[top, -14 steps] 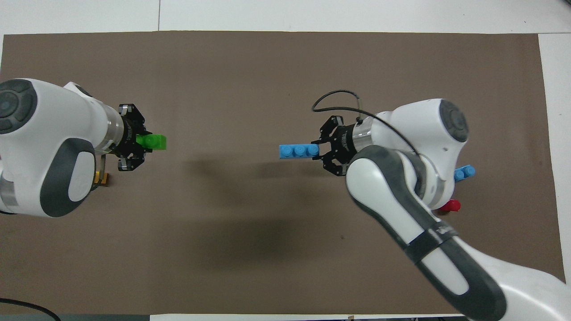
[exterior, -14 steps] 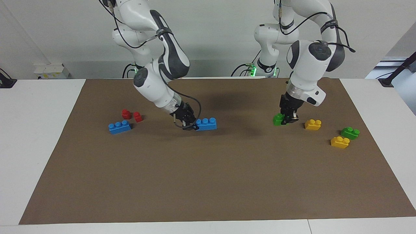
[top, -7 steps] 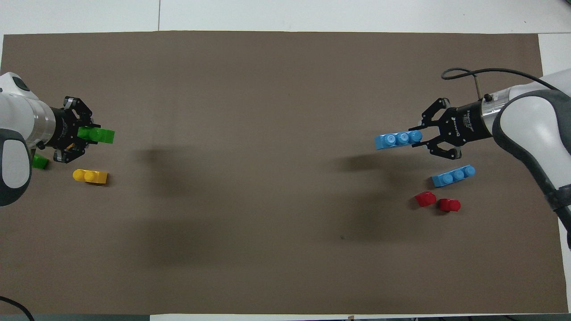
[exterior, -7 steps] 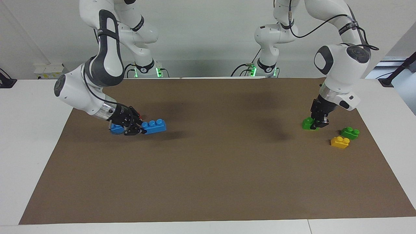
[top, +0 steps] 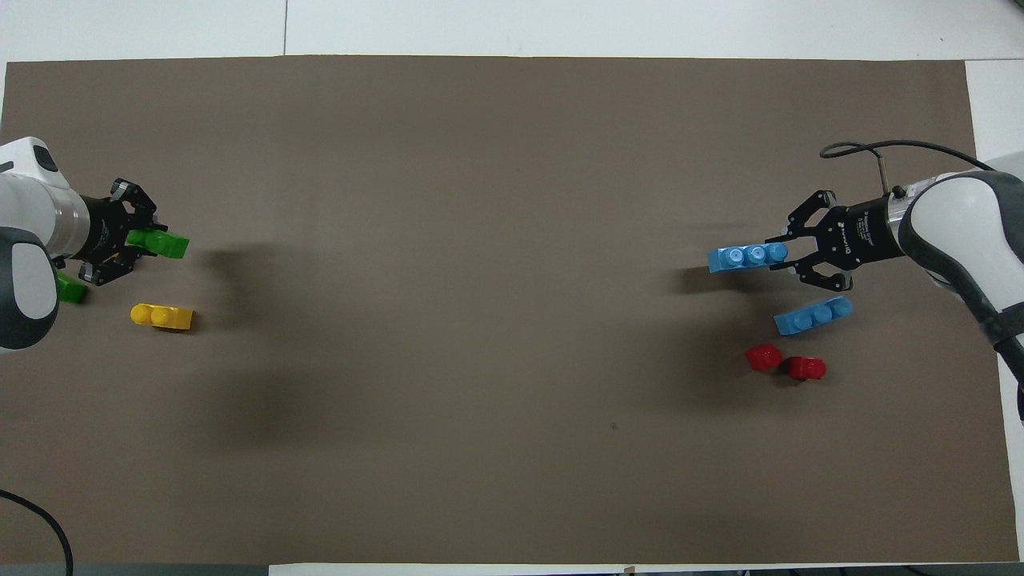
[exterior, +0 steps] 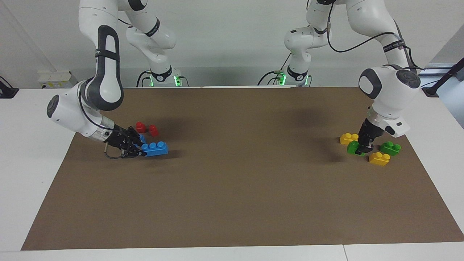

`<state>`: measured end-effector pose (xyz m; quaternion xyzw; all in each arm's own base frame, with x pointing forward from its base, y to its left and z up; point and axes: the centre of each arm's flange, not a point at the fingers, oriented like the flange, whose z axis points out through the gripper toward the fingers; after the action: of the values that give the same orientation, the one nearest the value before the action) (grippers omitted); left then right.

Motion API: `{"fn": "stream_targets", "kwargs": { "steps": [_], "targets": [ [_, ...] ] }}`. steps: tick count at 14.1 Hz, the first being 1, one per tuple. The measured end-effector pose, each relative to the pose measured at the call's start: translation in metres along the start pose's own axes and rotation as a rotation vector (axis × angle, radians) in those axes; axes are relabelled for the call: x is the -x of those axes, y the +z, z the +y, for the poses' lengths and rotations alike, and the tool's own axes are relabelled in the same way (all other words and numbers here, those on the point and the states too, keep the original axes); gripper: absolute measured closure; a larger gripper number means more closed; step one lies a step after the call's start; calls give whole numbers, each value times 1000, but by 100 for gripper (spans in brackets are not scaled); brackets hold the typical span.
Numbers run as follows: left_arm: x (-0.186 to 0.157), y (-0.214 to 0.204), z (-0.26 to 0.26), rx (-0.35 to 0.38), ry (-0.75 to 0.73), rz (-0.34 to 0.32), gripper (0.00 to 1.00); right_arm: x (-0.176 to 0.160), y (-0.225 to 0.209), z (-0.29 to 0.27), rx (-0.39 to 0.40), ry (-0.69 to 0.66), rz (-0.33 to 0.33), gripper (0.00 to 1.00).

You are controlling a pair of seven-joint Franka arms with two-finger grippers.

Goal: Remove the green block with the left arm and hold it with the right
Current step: 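Carry the green brick toward the yellow bricks while the right gripper places blue, then release the green brick with the left gripper while the right gripper withdraws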

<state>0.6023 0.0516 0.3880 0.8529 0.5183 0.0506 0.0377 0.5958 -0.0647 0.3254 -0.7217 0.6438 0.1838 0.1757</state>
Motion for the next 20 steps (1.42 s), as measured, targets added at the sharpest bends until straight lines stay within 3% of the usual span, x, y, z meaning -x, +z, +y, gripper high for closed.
{"fn": "stream_targets", "kwargs": {
  "steps": [7, 9, 13, 14, 16, 20],
  "targets": [
    [-13, 45, 21, -26, 38, -24, 64, -21, 27, -2, 1, -24, 15, 65],
    [-17, 56, 27, -34, 42, -27, 64, -25, 34, 3, 1, -56, 23, 54],
    [-23, 71, 34, -54, 80, -19, 64, -25, 36, 6, 2, -70, 25, 7],
    [-24, 73, 34, -57, 87, -22, 64, -18, 28, 5, 6, -78, 15, 0],
    [-23, 79, 33, -63, 102, -27, 64, 7, -7, 1, 31, -94, -7, 0],
    [-24, 80, 33, -64, 151, -30, 64, 67, -105, 9, 65, -194, 104, 0]
  ]
}}
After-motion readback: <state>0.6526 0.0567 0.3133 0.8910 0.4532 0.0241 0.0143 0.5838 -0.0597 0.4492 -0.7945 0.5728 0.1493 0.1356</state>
